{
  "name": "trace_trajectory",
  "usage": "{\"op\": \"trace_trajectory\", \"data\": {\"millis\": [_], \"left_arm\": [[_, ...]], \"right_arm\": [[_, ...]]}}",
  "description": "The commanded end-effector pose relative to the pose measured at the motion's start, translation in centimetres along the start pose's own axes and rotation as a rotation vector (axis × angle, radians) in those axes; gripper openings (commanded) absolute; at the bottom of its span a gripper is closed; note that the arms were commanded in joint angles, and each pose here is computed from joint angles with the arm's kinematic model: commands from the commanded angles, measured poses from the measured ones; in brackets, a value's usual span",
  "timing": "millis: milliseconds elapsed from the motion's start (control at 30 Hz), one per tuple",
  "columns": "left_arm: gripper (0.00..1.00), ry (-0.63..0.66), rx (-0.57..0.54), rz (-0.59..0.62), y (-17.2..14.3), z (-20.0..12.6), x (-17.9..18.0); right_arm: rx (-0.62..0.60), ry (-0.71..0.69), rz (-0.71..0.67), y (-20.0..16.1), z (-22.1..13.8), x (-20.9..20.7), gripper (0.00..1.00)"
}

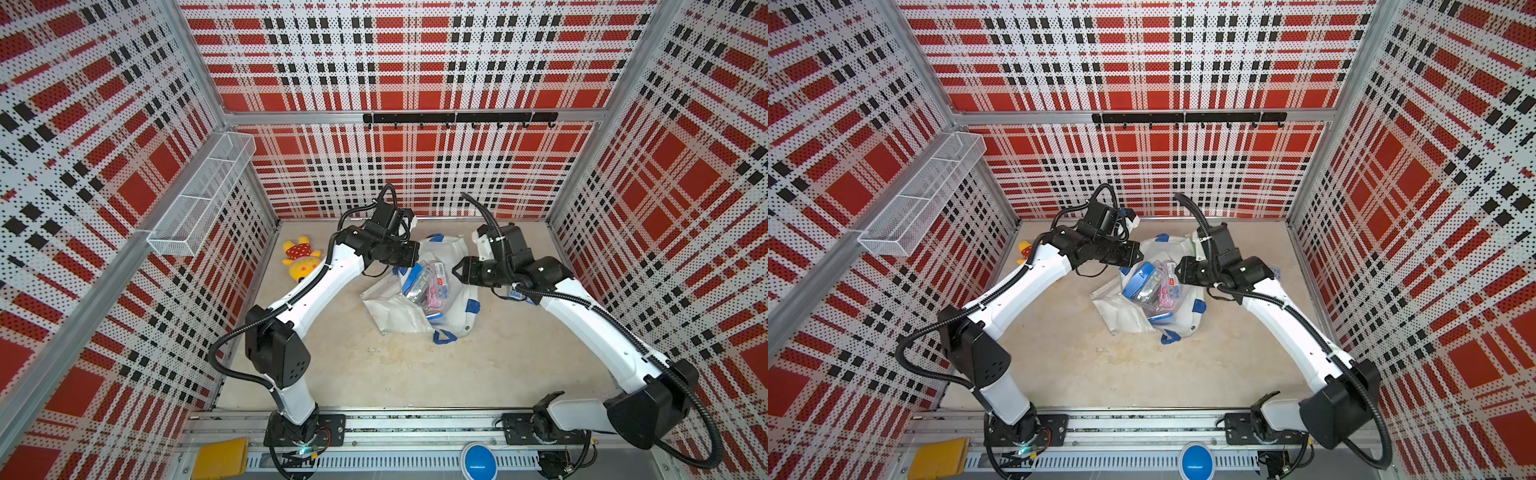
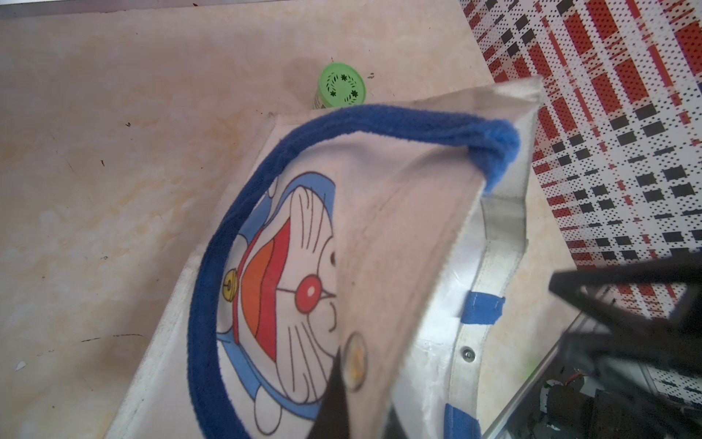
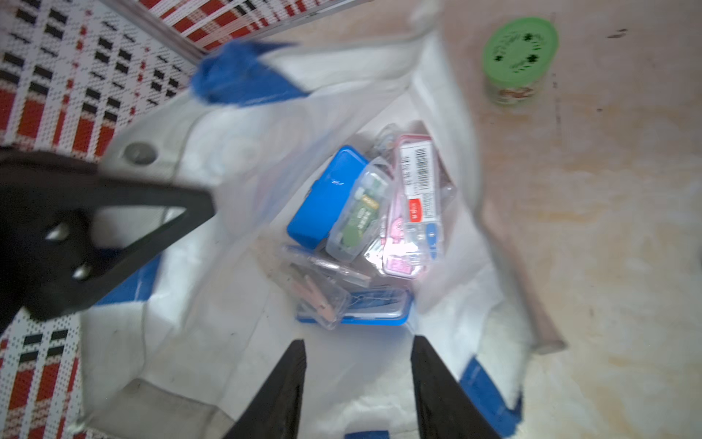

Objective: Take out the compass set from the canvas bag
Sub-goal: Pick up the compass set from the canvas bag.

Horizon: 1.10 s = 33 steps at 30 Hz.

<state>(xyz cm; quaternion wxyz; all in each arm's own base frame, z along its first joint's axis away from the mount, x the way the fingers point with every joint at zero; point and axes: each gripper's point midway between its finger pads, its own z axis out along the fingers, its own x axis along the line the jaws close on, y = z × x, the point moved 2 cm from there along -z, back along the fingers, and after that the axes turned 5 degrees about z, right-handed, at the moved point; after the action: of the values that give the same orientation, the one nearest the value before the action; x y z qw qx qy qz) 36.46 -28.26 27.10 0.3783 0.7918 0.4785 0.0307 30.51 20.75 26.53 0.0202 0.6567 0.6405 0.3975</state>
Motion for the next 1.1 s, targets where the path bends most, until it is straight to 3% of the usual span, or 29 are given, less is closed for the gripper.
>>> {"op": "trace_trajectory", "data": {"millis": [0, 167, 300, 400, 500, 767, 1067], "left_arm": [[0.00, -0.039, -0.072, 0.033, 2.1, -1.0, -1.7], [0.00, -0.038, -0.069, 0.038, 2.1, -0.7, -2.0], [0.00, -0.043, -0.070, 0.038, 2.4, -0.5, -2.0], [0.00, -0.046, -0.071, 0.040, 2.5, -0.4, -2.1], [0.00, -0.046, -0.072, 0.040, 2.6, -0.3, -2.1], [0.00, -0.045, -0.057, 0.034, 2.7, 0.1, -1.8], [0.00, -0.044, -0.045, 0.027, 2.6, 0.4, -1.2]], "right_arm": [[-0.053, 0.034, -0.021, -0.8, 1.5, 1.5, 0.44], [0.017, -0.043, 0.016, -3.2, 5.1, 0.1, 0.37], [0.040, -0.091, 0.054, -3.5, 7.9, -0.8, 0.36], [0.073, -0.183, 0.090, -3.7, 10.0, -2.0, 0.41], [0.085, -0.278, 0.106, -3.7, 11.7, -3.3, 0.54], [0.119, -0.443, 0.114, -3.5, 15.0, -5.8, 0.68], [0.164, -0.523, 0.111, -3.3, 17.6, -9.0, 0.73]]}}
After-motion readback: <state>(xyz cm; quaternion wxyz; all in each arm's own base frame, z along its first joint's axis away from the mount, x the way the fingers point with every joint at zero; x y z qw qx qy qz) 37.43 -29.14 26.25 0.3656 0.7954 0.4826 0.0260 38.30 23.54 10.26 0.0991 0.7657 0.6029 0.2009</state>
